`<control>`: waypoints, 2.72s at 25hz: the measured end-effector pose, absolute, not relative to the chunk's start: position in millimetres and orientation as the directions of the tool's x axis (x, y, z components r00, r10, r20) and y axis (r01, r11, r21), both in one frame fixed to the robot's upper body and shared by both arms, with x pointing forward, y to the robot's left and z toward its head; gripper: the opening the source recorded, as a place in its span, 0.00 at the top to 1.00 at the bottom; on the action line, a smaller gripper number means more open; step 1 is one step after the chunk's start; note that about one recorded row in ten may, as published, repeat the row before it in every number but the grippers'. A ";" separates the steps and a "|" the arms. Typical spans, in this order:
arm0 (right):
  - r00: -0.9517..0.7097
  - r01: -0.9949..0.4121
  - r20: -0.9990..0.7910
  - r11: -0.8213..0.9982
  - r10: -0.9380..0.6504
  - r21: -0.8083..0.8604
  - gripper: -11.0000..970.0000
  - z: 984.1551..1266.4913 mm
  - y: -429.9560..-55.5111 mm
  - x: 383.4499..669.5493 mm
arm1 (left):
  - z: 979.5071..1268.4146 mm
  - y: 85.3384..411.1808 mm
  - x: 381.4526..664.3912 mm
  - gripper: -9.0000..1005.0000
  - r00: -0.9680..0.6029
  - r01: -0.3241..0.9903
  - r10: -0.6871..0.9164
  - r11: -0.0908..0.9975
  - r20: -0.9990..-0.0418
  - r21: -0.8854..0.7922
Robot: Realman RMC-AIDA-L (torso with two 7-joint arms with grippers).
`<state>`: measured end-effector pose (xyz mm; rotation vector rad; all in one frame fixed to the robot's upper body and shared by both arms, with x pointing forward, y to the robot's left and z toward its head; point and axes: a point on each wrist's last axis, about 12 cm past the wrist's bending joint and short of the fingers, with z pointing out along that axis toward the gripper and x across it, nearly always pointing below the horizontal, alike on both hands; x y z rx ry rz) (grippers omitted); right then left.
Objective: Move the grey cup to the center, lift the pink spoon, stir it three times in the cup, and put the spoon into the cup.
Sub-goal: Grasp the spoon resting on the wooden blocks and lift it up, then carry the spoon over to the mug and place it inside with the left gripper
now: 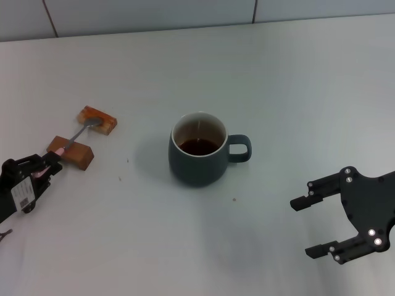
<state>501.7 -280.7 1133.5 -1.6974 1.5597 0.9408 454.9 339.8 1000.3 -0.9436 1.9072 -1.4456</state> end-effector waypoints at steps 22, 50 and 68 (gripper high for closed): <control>0.041 -0.996 -0.841 -0.087 -0.539 0.007 0.28 1133.7 -280.6 502.5 | 997.8 338.9 454.7 0.84 -0.558 -0.208 -0.830 0.139 0.001 -0.968; 0.048 -0.997 -0.832 -0.083 -0.552 -0.002 0.28 1132.6 -277.8 508.2 | 1080.7 369.2 500.0 0.86 -0.731 0.094 -0.655 0.183 -0.193 -0.979; -0.003 -0.994 -0.818 -0.089 -0.576 0.067 0.28 1127.7 -276.3 508.5 | 1225.9 333.9 568.2 0.86 -0.797 0.588 0.147 0.413 -0.586 -0.695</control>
